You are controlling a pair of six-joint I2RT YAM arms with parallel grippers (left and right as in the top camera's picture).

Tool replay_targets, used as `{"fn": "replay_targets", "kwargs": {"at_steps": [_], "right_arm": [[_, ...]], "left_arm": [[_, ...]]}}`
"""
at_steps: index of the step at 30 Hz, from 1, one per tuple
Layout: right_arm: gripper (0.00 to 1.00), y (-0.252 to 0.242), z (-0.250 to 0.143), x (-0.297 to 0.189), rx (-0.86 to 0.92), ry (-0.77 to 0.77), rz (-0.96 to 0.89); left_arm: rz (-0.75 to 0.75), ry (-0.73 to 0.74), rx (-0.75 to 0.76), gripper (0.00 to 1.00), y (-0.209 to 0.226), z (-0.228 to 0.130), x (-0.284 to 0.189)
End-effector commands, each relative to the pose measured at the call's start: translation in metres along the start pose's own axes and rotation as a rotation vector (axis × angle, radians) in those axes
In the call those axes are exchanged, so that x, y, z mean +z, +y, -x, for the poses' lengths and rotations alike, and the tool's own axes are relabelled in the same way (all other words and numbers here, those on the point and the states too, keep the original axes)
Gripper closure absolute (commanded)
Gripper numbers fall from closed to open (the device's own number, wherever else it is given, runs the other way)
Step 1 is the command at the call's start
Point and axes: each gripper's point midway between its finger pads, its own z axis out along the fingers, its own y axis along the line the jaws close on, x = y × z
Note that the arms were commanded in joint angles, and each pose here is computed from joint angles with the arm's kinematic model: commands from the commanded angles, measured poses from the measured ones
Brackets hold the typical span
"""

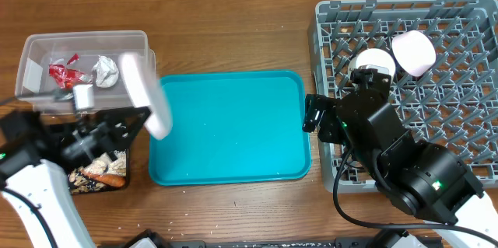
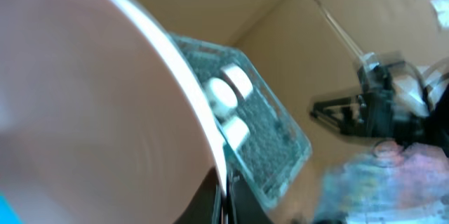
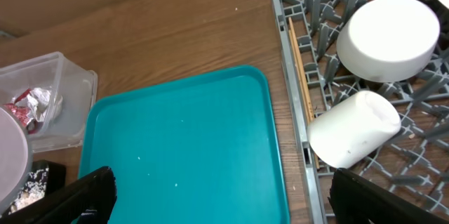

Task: Sort waste into correct bins and load items into the dishwasher
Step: 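Carry the emptied plate right and stand it in the dish rack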

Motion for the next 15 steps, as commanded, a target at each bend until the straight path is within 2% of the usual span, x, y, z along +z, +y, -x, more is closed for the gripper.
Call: {"fn": "replay_targets", "kwargs": {"at_steps": [1,5,8,13,15], "right_arm": [[0.0,0.002,0.006,-0.004,0.011,-0.021,0.006],[0.0,0.002,0.006,-0.004,0.011,-0.021,0.006],[0.0,0.002,0.006,-0.004,0.011,-0.021,0.006],[0.0,0.002,0.006,-0.004,0.011,-0.021,0.006],[0.0,0.002,0.006,-0.004,0.011,-0.021,0.006]], "left_arm": [[-0.313,0.065,0.065,0.96,-0.052,0.01,0.042],[-0.434,0.216,0.112,0.96,-0.067,0.01,0.093],[-0.372,0.258,0.097,0.96,-0.066,0.015,0.141],[-0.291,0.082,0.098,0.96,-0.084,0.047,0.212],[-0.259,0.024,0.023,0.96,-0.086,0.05,0.235]]}}
